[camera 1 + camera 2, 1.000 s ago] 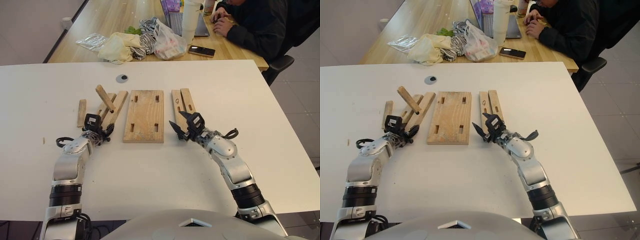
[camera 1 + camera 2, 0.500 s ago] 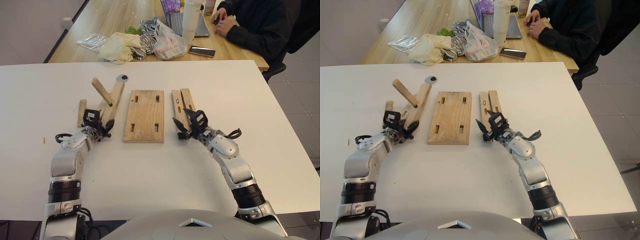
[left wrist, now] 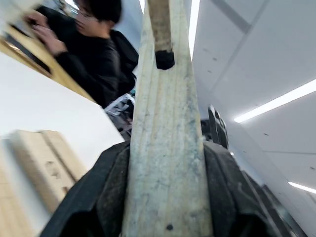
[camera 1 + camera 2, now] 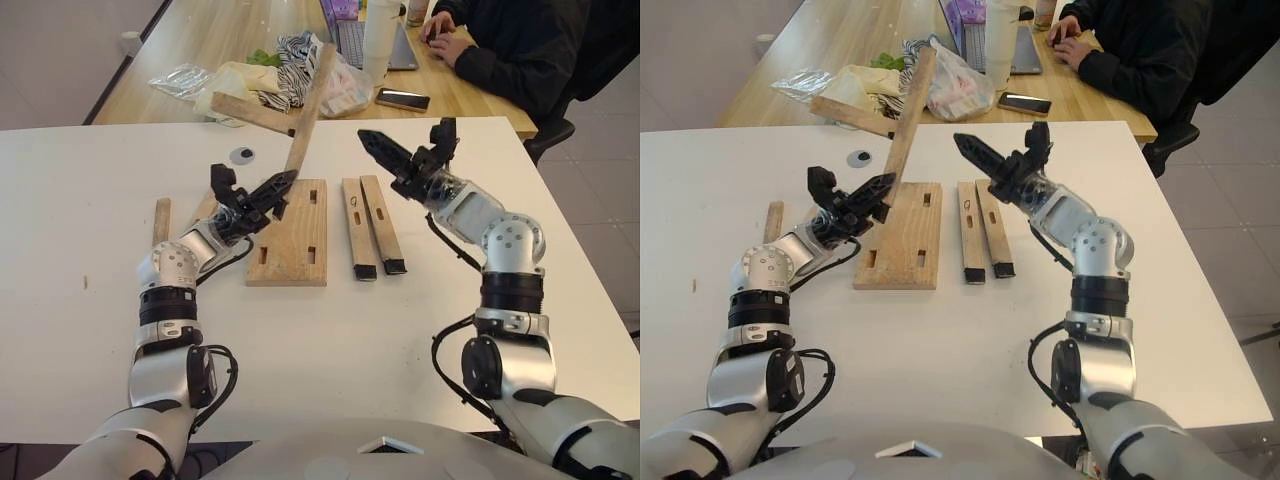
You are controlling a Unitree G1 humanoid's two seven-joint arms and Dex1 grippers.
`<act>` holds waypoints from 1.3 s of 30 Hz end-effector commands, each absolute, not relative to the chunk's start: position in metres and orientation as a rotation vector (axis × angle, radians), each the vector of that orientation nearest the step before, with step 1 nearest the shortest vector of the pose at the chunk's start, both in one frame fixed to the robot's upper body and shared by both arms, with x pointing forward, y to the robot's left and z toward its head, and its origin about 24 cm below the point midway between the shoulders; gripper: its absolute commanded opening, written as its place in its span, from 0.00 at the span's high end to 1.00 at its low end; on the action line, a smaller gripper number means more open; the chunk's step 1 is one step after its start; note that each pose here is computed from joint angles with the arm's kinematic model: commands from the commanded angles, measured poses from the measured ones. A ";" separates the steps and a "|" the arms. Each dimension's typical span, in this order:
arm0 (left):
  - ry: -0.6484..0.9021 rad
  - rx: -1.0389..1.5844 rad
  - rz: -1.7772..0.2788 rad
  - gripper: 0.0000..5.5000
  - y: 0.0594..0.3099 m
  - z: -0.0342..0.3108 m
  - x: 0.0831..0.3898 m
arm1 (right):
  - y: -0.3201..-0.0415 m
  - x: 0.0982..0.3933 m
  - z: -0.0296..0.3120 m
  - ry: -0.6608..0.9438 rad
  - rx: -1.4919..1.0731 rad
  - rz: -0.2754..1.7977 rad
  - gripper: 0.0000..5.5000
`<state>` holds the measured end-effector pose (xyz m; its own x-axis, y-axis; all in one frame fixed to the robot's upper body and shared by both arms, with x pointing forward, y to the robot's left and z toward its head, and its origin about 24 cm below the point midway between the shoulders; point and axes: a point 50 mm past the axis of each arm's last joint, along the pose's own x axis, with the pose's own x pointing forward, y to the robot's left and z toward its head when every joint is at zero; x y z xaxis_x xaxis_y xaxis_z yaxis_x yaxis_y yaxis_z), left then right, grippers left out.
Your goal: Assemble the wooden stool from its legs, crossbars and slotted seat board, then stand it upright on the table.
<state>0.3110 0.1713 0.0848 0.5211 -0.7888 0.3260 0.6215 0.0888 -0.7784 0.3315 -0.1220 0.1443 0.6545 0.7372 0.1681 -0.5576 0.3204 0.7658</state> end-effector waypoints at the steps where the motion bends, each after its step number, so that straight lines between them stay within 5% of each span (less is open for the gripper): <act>1: 0.158 -1.072 -1.141 0.64 0.161 0.088 0.313 | -0.109 0.336 0.150 0.306 0.993 0.913 0.28; 16: 0.203 -1.081 -1.277 0.64 0.142 0.088 0.303 | -0.083 0.337 0.159 0.363 1.004 1.021 0.21; 31: 0.219 -1.064 -1.278 0.64 0.139 0.086 0.302 | -0.082 0.341 0.163 0.345 1.029 1.030 0.61; 39: 0.213 -1.042 -1.279 0.64 0.142 0.085 0.301 | -0.082 0.342 0.163 0.333 1.016 1.020 0.61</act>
